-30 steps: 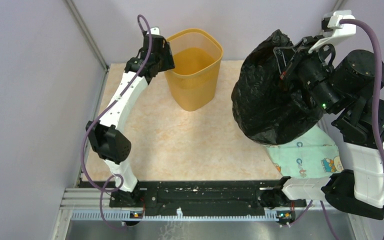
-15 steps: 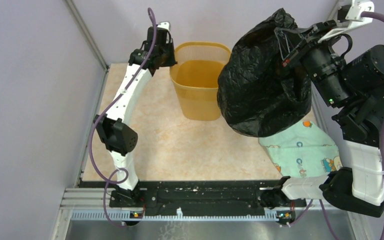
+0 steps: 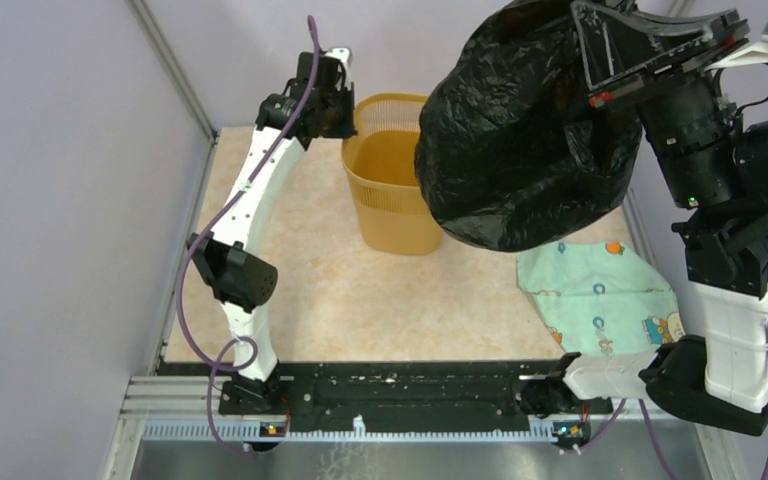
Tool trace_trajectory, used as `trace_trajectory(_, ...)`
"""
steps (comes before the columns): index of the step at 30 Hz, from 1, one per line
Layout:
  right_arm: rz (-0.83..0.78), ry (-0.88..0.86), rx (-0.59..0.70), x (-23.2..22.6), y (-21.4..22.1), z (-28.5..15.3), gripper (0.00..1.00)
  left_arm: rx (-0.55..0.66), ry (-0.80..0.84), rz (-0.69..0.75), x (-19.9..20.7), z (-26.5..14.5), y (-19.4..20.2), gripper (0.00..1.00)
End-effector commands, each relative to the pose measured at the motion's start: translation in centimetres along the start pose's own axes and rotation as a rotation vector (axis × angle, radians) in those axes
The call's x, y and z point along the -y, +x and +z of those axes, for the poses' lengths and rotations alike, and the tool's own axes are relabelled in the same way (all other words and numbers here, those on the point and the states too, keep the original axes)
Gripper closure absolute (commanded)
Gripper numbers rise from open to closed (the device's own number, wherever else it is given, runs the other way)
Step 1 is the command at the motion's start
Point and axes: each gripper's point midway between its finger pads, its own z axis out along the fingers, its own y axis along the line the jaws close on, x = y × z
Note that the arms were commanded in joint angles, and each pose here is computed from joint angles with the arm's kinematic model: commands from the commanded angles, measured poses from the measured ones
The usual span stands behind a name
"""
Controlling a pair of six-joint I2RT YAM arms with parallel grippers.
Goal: Put the trash bags into the trash bin
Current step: Move the trash bin to the center of the board, then place the trash bag in the trash bin.
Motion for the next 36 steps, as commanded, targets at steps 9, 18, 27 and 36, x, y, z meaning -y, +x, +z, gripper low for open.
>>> trace_trajectory(9, 0.119, -0.068, 0.227, -2.0, -1.9, 4.3, 1.00, 0.040, 0.201, -0.025, 5.5, -7.6, 1.7, 1.00)
trace_trajectory(18, 0.133, -0.114, 0.186, -3.2, 3.4, 7.2, 1.00, 0.067, 0.208, -0.059, 5.3, -9.6, 3.8, 0.78)
trace_trajectory(27, 0.073, -0.084, 0.174, -2.6, 6.4, 8.8, 1.00, 0.126, 0.209, -0.067, 5.0, -11.3, 2.9, 0.50)
trace_trajectory(36, 0.091, 0.008, 0.072, -0.7, 10.7, 7.1, 1.00, 0.205, 0.103, -0.035, 2.6, -14.1, 1.5, 0.41)
